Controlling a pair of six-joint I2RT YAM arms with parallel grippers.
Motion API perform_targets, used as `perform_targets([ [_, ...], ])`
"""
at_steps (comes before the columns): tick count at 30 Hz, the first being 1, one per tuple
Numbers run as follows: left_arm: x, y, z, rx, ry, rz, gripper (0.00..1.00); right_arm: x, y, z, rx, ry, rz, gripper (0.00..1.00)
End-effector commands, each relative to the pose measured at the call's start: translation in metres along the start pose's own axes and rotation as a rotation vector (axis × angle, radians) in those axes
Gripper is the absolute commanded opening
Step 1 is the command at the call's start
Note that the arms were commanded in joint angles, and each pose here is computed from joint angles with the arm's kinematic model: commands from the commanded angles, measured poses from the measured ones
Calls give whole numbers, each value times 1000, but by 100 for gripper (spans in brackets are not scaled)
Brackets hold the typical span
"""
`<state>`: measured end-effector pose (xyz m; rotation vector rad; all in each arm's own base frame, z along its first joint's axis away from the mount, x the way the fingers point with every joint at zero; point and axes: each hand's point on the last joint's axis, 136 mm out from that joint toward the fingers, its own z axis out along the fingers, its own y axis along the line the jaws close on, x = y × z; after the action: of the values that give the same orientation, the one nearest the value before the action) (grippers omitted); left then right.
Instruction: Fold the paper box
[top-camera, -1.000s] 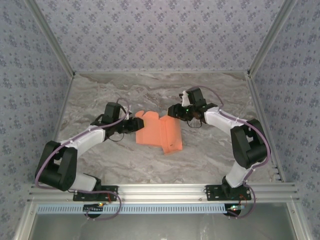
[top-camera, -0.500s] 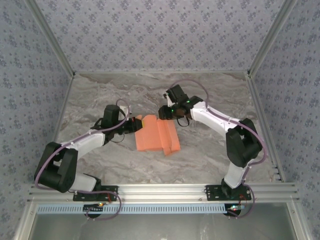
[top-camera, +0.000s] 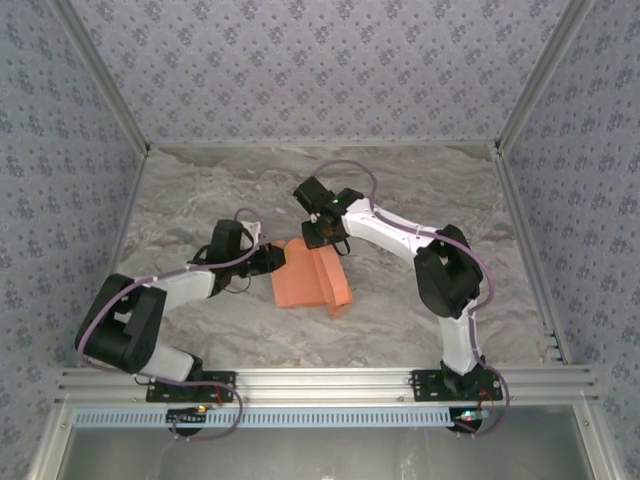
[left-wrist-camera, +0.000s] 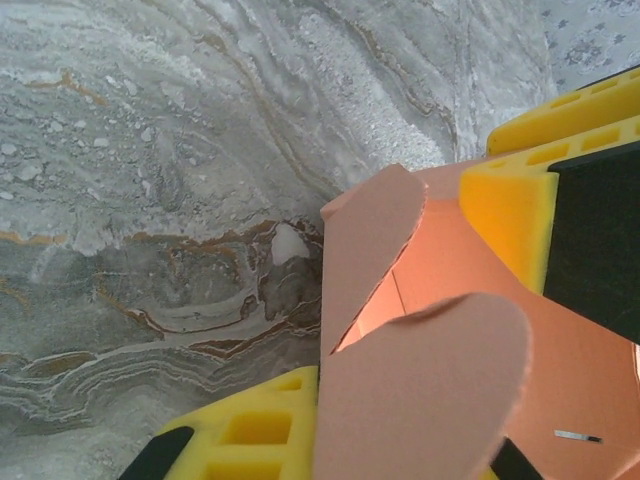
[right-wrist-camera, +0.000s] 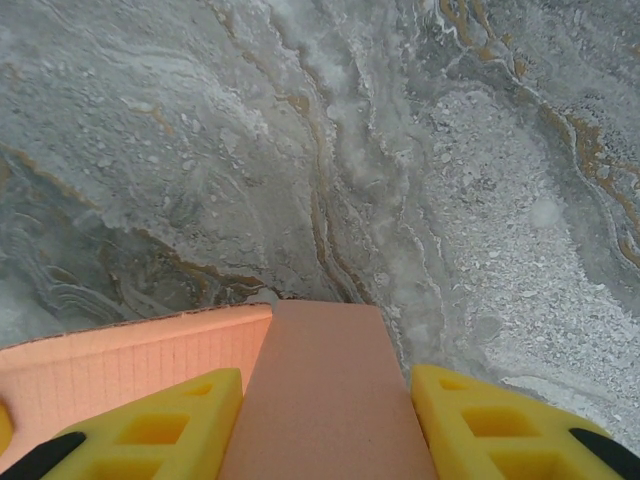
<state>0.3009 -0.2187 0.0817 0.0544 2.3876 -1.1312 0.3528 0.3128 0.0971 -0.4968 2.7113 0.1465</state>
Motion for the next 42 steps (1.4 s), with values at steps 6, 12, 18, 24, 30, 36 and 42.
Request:
perform_targets([
  [6, -16, -4, -1, 22, -71, 39, 35, 25, -41, 6, 185, 127, -87, 40],
  [12, -24, -5, -23, 9, -128, 48, 60, 5, -39, -7, 87, 84, -272, 41],
  [18, -38, 1, -54, -82, -229, 110, 74, -2, -12, 1, -58, 86, -582, 44],
  [24, -48, 5, -60, -100, -252, 101, 76, -9, -4, -8, -113, 68, -717, 61],
  [30, -70, -14, -58, -70, -278, 136, 78, -15, 1, -73, -237, -120, -646, 67],
  [36, -74, -64, -29, -55, -242, 412, 83, -6, -35, -130, -312, -317, -365, 71],
  [42, -56, -76, 15, 10, -240, 719, 81, 22, -126, -134, -300, -430, 10, 69],
])
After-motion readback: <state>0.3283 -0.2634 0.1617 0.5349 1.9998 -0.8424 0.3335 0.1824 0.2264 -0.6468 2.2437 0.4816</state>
